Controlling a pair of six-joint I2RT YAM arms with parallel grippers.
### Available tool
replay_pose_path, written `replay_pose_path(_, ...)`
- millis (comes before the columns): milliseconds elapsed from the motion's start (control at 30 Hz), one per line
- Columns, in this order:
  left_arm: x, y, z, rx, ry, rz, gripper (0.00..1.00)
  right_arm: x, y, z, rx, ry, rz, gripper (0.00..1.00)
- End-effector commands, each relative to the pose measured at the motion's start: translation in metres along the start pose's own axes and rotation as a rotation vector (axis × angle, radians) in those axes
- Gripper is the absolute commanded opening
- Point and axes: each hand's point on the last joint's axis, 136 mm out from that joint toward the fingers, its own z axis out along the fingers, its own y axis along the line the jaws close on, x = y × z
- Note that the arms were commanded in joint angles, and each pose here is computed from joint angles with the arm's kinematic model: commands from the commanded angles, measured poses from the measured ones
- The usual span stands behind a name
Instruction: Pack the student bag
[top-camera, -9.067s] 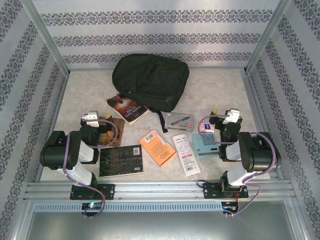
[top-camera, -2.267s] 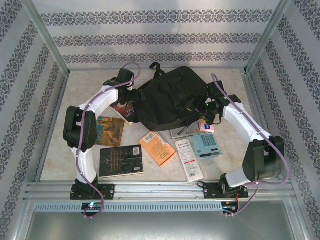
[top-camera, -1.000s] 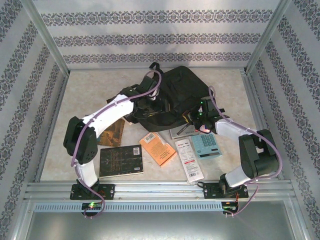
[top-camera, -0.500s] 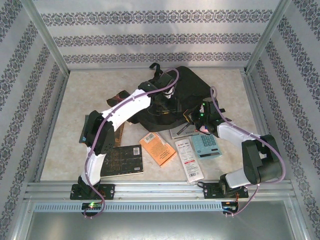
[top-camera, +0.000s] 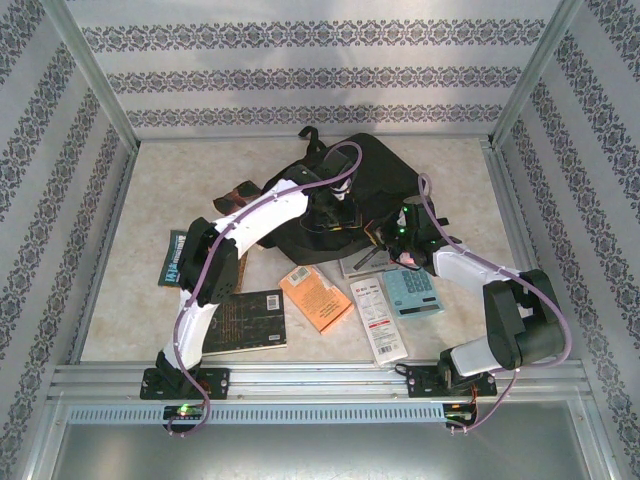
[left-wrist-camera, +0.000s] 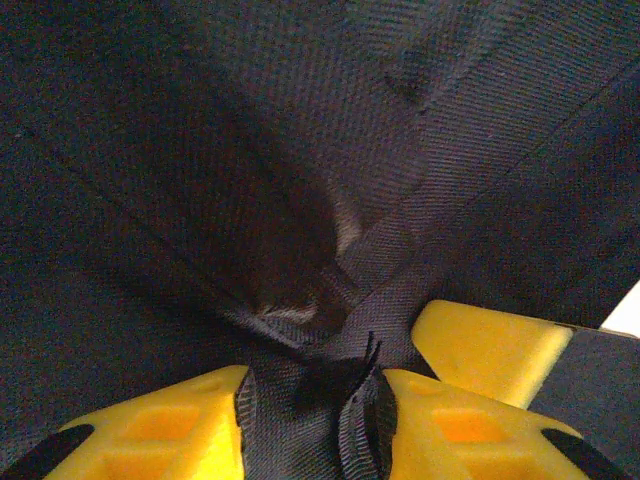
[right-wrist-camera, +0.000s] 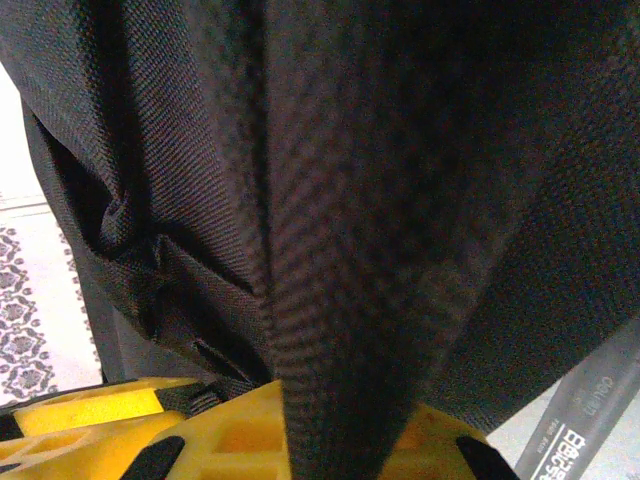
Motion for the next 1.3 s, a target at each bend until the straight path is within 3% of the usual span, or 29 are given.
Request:
replay_pose_path(0,-0.001,-0.008,0.008,0.025,0.005,-0.001,0.38,0.004,0.02,-0.005,-0.07,0.003,-0.075,0.0)
replay_pose_path(433,0.01,0.002,0.032,-0.012,0.052,0.004,0.39,0.007,0.021,-0.001,-0.066,0.011,-0.08,0.0)
replay_pose_path(600,0.007,-0.002,0.034,0.0,0.045,0.002,0.15,0.007,0.017,0.003,-0.05,0.006,-0.079,0.0)
replay_pose_path(1000,-0.014,0.003,-0.014,-0.055,-0.08,0.049,0.0,0.0,-0.001,0.004,0.003,-0.026,-0.084,0.0)
replay_pose_path(1267,-0.013,0.01,-0.047,-0.081,-0.139,0.06,0.0,-0.009,-0.012,0.003,0.033,-0.059,-0.06,0.0)
